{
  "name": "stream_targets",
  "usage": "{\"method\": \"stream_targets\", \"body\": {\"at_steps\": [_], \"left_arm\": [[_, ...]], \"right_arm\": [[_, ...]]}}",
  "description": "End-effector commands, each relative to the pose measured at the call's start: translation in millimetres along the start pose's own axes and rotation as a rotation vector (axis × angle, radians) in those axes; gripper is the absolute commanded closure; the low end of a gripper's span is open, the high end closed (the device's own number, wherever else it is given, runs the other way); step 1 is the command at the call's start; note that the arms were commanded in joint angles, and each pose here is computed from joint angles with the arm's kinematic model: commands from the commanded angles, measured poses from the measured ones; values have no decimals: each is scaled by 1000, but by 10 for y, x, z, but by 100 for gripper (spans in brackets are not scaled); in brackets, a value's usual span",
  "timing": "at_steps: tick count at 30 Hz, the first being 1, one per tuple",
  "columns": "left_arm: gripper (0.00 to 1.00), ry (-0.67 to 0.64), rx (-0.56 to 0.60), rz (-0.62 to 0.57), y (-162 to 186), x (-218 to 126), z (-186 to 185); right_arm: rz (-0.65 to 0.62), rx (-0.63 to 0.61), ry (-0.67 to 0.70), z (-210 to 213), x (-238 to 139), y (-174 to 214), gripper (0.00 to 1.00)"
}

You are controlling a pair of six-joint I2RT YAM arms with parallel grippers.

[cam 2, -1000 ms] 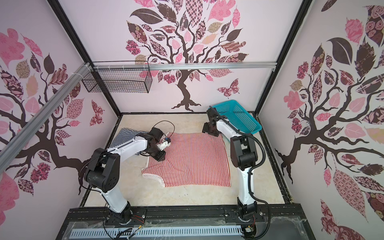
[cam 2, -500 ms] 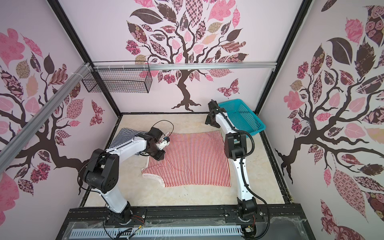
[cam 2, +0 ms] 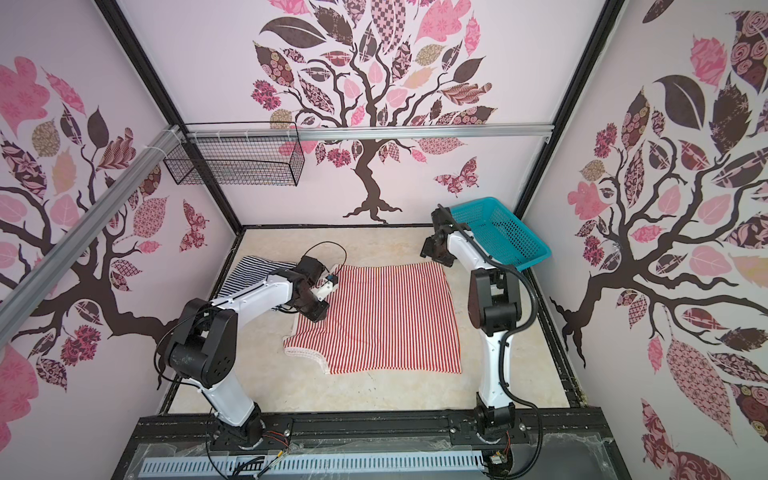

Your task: Fold and stack the tank tops

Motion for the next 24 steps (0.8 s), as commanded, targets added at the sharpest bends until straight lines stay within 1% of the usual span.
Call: {"method": "stream_targets", "body": {"at_steps": [1, 5, 7, 10, 12, 15, 20, 24], "left_arm": [[69, -32, 5, -5, 83, -26, 39], [69, -117, 21, 17, 157, 65, 163], [69, -144, 26, 35, 196, 111, 215], [69, -144, 26, 45, 248, 127, 222], [69, -144, 25, 46, 279, 124, 216], [69, -147, 23, 60, 337, 135, 216], [69, -176, 29, 111, 486, 208, 250], [69, -188, 44, 138, 584, 233, 260]], "right_arm": [[-67, -41, -79, 299, -439, 323, 30], [-41, -37, -105, 229, -539, 946, 30], [-20, -18, -103, 101, -504, 1206, 30], [27, -7, -98, -34, -375, 1498, 31], [61, -1, -94, -86, -280, 1627, 31], [75, 2, -45, -203, -199, 1731, 30], [79, 5, 58, -408, -171, 1821, 30], [105, 38, 100, -587, -137, 1908, 30]]}}
Point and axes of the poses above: each gripper's point midway between its finger pads, its own x axis out along the fingers, its own z axis along the line the jaws close on, y = z × x, the point moved 3 cm from there along -x, back along the fingers, and after that the axes turned 6 degrees about -x, right-handed, at the moved point
